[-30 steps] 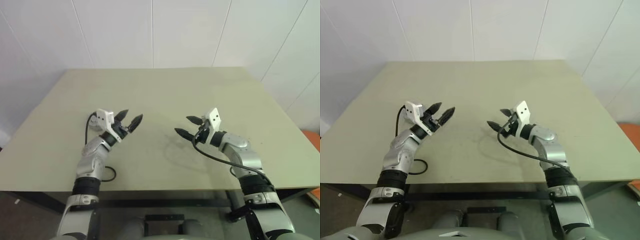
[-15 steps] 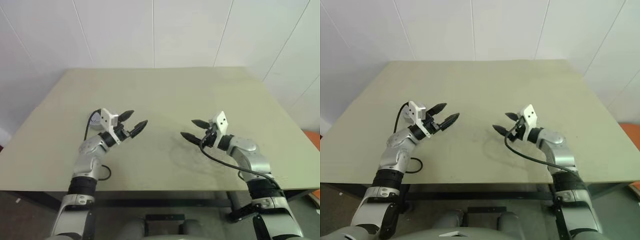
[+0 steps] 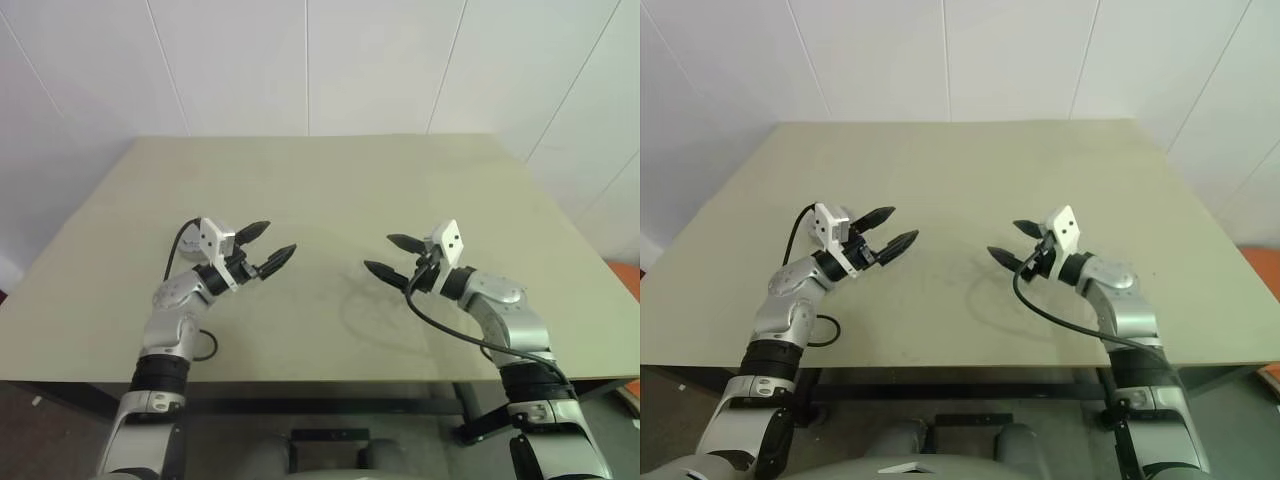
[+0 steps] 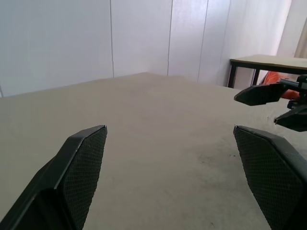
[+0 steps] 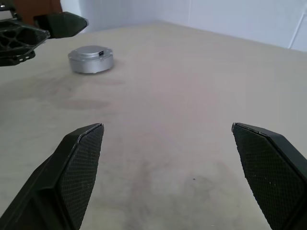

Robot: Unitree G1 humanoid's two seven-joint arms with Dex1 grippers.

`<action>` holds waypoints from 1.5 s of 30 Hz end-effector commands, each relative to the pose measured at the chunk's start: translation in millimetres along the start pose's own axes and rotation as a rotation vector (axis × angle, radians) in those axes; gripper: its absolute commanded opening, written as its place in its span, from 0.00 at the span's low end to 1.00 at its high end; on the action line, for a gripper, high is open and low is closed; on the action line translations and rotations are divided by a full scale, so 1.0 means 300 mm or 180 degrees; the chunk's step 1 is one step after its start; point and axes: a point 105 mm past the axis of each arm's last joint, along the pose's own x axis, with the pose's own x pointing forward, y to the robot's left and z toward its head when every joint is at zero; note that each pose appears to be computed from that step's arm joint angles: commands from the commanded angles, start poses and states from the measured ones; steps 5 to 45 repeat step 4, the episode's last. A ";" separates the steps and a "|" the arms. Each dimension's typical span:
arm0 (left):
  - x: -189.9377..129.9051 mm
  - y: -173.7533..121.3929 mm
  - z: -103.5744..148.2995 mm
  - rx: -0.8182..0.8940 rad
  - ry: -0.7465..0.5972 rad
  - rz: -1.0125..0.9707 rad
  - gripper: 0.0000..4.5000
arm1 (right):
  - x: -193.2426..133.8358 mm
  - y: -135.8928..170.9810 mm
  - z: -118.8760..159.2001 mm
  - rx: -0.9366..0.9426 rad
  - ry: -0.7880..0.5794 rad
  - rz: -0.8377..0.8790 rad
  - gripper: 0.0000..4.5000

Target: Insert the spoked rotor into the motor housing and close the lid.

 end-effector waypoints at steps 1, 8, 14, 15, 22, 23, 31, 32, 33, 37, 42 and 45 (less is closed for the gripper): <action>0.026 0.005 0.058 0.0202 -0.0155 -0.0018 1.00 | -0.006 -0.027 0.081 -0.0203 -0.0207 -0.0088 1.00; 0.032 -0.001 0.053 0.0214 -0.0143 -0.0049 1.00 | -0.009 -0.035 0.089 -0.0207 -0.0224 -0.0118 1.00; 0.032 -0.001 0.053 0.0214 -0.0143 -0.0049 1.00 | -0.009 -0.035 0.089 -0.0207 -0.0224 -0.0118 1.00; 0.032 -0.001 0.053 0.0214 -0.0143 -0.0049 1.00 | -0.009 -0.035 0.089 -0.0207 -0.0224 -0.0118 1.00; 0.032 -0.001 0.053 0.0214 -0.0143 -0.0049 1.00 | -0.009 -0.035 0.089 -0.0207 -0.0224 -0.0118 1.00; 0.032 -0.001 0.053 0.0214 -0.0143 -0.0049 1.00 | -0.009 -0.035 0.089 -0.0207 -0.0224 -0.0118 1.00; 0.032 -0.001 0.053 0.0214 -0.0143 -0.0049 1.00 | -0.009 -0.035 0.089 -0.0207 -0.0224 -0.0118 1.00; 0.032 -0.001 0.053 0.0214 -0.0143 -0.0049 1.00 | -0.009 -0.035 0.089 -0.0207 -0.0224 -0.0118 1.00; 0.032 -0.001 0.053 0.0214 -0.0143 -0.0049 1.00 | -0.009 -0.035 0.089 -0.0207 -0.0224 -0.0118 1.00; 0.032 -0.001 0.053 0.0214 -0.0143 -0.0049 1.00 | -0.009 -0.035 0.089 -0.0207 -0.0224 -0.0118 1.00; 0.032 -0.001 0.053 0.0214 -0.0143 -0.0049 1.00 | -0.009 -0.035 0.089 -0.0207 -0.0224 -0.0118 1.00; 0.032 -0.001 0.053 0.0214 -0.0143 -0.0049 1.00 | -0.009 -0.035 0.089 -0.0207 -0.0224 -0.0118 1.00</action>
